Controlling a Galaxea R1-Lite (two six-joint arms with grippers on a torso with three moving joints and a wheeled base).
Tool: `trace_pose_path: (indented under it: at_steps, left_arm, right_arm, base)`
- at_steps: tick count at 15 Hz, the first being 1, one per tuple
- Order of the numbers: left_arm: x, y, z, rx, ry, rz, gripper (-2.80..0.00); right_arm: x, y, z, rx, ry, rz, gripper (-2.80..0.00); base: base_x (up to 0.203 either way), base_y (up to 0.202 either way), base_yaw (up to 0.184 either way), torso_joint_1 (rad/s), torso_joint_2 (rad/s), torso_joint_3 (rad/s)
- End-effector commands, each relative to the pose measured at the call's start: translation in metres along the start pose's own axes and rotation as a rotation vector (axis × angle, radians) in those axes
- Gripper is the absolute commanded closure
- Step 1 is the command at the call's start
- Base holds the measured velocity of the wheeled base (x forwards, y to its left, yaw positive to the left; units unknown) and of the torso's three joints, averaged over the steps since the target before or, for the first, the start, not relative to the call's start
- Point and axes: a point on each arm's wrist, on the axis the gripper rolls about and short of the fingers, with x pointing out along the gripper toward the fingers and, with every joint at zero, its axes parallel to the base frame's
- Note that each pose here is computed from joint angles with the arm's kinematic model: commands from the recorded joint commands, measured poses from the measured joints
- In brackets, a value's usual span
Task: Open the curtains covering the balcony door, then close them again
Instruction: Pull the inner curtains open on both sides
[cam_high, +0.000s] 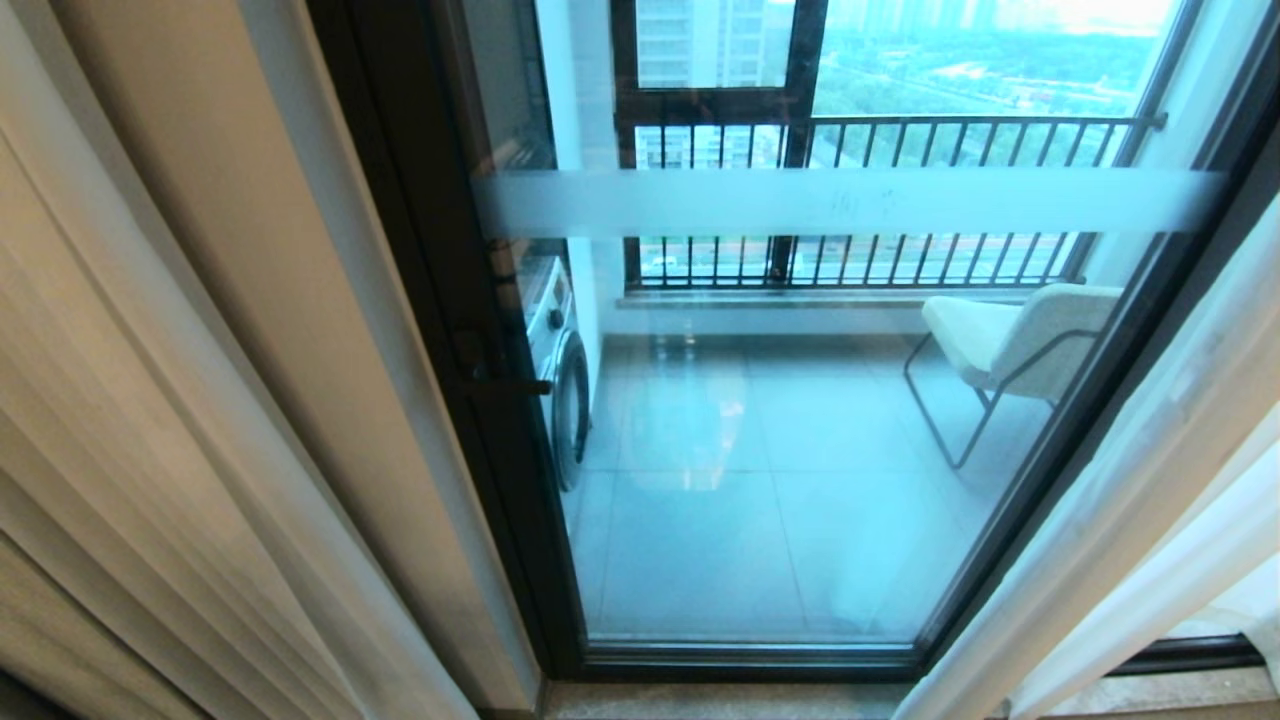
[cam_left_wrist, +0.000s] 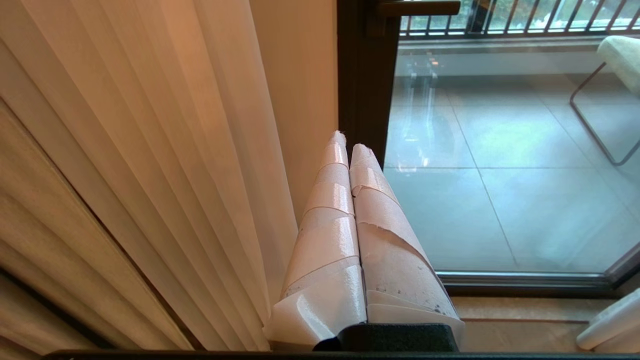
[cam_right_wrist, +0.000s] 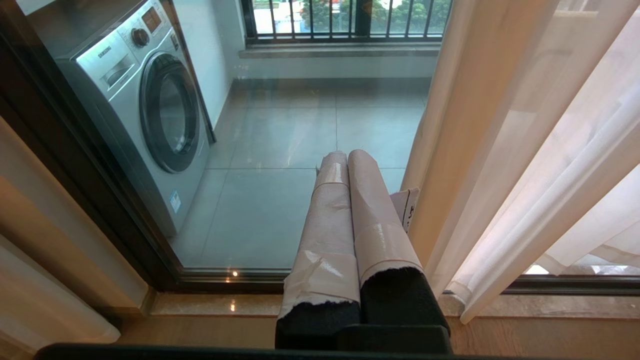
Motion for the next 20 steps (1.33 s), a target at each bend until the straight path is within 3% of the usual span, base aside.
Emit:
trace_pose_path:
  at_steps: [1,10,20]
  left_arm:
    - [0.0,0.0,0.0,-0.001,0.0,0.0,0.0]
    - [-0.0001,0.0,0.0001,0.0,-0.001,-0.002,0.0]
    - [0.0,-0.0002,0.0002,0.014,-0.001,-0.01,0.0]
  right_arm:
    - [0.0,0.0,0.0,0.0,-0.001,0.0,0.0]
    - [0.0,0.0,0.0,0.0,-0.001,0.0,0.0]
    - [0.0,0.0,0.0,0.0,-0.001,0.0,0.0]
  base:
    - [0.0,0.0,0.0,0.0,0.0,0.0]
    - [0.0,-0.017,0.002,0.001,0.0,0.001]
    - [0.0,-0.186,-0.001,0.003,0.0,0.002]
